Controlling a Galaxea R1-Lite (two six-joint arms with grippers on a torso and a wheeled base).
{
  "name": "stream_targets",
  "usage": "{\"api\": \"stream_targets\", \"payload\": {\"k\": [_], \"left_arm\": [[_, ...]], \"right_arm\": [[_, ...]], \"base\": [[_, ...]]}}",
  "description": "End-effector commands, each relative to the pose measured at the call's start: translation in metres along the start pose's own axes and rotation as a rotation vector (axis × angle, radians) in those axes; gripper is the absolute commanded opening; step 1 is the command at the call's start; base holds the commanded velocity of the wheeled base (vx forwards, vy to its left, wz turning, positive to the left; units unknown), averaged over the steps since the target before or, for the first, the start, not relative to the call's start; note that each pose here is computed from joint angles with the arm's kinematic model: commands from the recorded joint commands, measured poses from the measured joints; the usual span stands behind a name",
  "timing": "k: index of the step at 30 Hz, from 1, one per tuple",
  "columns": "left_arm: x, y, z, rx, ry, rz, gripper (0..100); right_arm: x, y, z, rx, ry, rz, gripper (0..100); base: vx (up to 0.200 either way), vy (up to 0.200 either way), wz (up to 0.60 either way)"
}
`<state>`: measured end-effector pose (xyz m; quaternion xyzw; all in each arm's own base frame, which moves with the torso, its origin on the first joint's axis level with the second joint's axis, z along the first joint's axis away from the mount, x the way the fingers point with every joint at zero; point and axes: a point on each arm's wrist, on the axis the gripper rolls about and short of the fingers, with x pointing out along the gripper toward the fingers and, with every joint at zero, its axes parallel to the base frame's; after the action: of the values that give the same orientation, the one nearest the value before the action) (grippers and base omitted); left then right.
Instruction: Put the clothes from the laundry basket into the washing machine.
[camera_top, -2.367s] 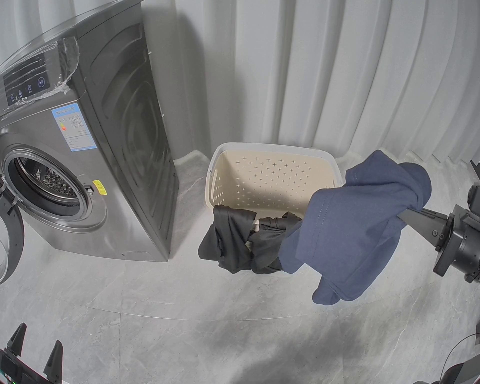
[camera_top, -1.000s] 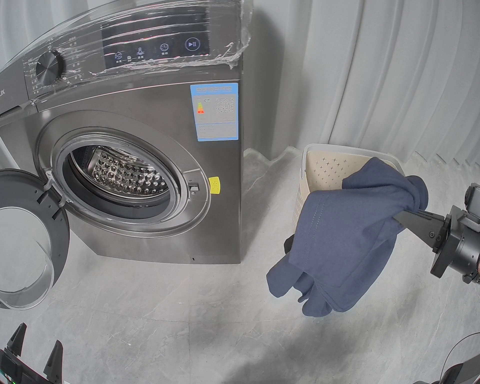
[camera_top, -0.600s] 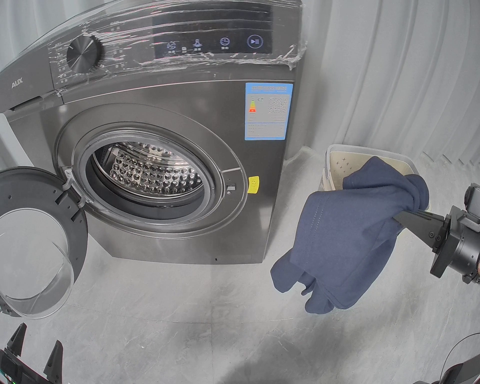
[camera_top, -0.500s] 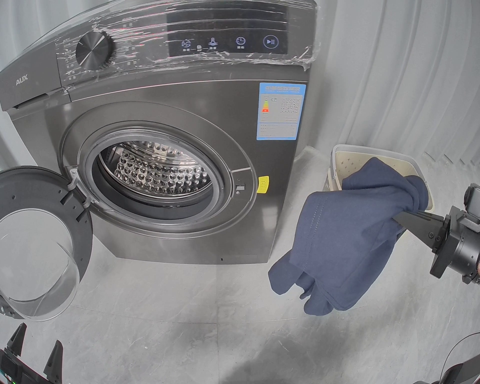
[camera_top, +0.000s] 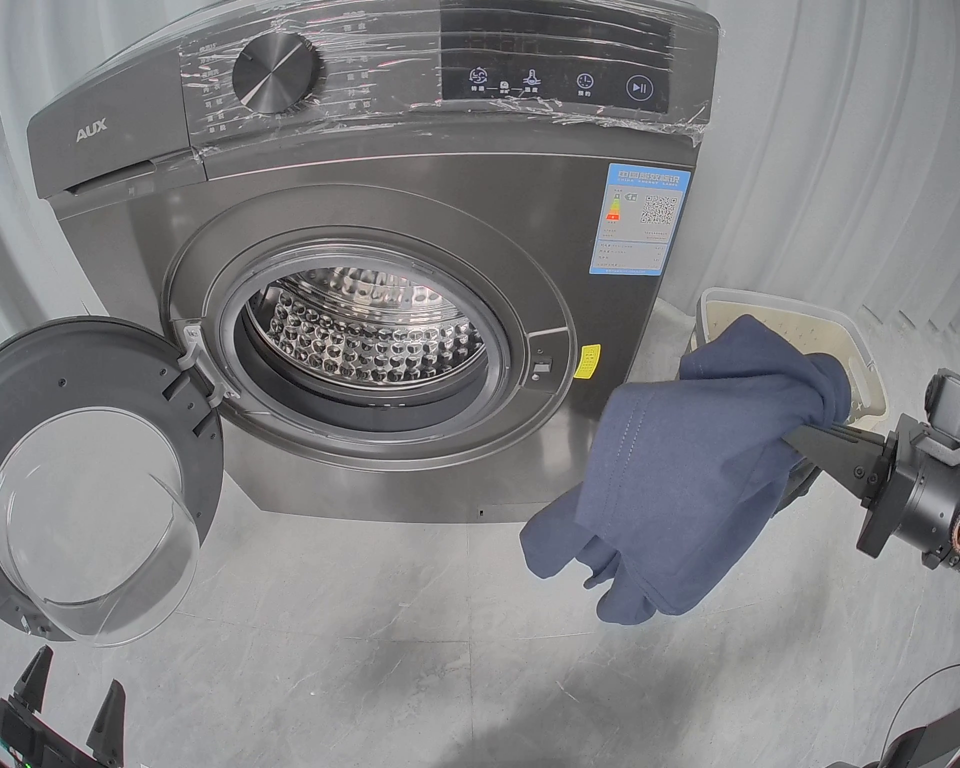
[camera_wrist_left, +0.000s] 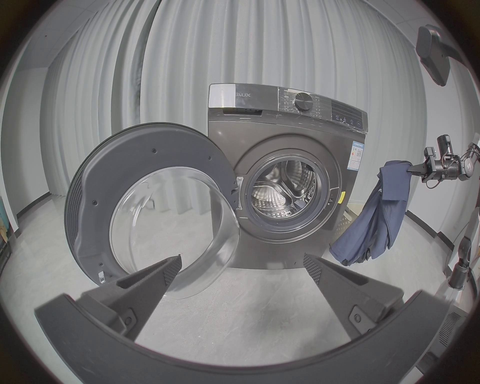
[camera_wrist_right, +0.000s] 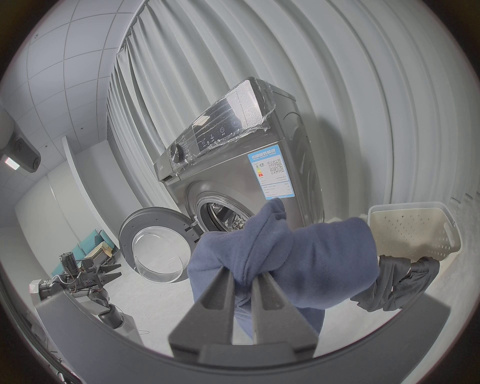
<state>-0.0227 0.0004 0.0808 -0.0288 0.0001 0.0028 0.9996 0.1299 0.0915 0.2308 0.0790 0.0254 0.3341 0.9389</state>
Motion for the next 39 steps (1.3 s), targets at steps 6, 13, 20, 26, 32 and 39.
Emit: {"api": "stream_targets", "payload": {"k": [6, 13, 20, 26, 32, 39], "left_arm": [[0.000, 0.000, -0.005, -0.001, 0.001, -0.001, 100], [0.000, 0.000, -0.005, 0.001, 0.001, 0.001, 100], [0.000, 0.000, -0.005, 0.002, 0.001, 0.002, 100], [0.000, 0.000, -0.005, 0.009, 0.001, 0.002, 100], [0.000, 0.000, -0.005, 0.021, -0.002, 0.007, 100], [0.000, 0.000, -0.005, 0.038, -0.004, 0.002, 100]], "right_arm": [[0.002, -0.001, -0.001, 0.003, 0.005, -0.002, 0], [0.003, -0.001, -0.013, -0.002, 0.053, -0.013, 0], [0.013, 0.000, -0.014, 0.012, 0.065, -0.004, 0], [0.032, 0.009, -0.004, 0.030, 0.053, 0.039, 0], [0.061, 0.022, 0.004, 0.078, 0.051, 0.075, 0], [0.085, 0.024, -0.004, 0.089, 0.022, 0.079, 0]], "base": [[0.000, 0.000, 0.00], [0.000, 0.171, 0.00], [0.000, 0.200, 0.00], [0.000, 0.167, 0.00], [0.000, 0.000, 0.00], [0.000, 0.000, 0.00]]}}
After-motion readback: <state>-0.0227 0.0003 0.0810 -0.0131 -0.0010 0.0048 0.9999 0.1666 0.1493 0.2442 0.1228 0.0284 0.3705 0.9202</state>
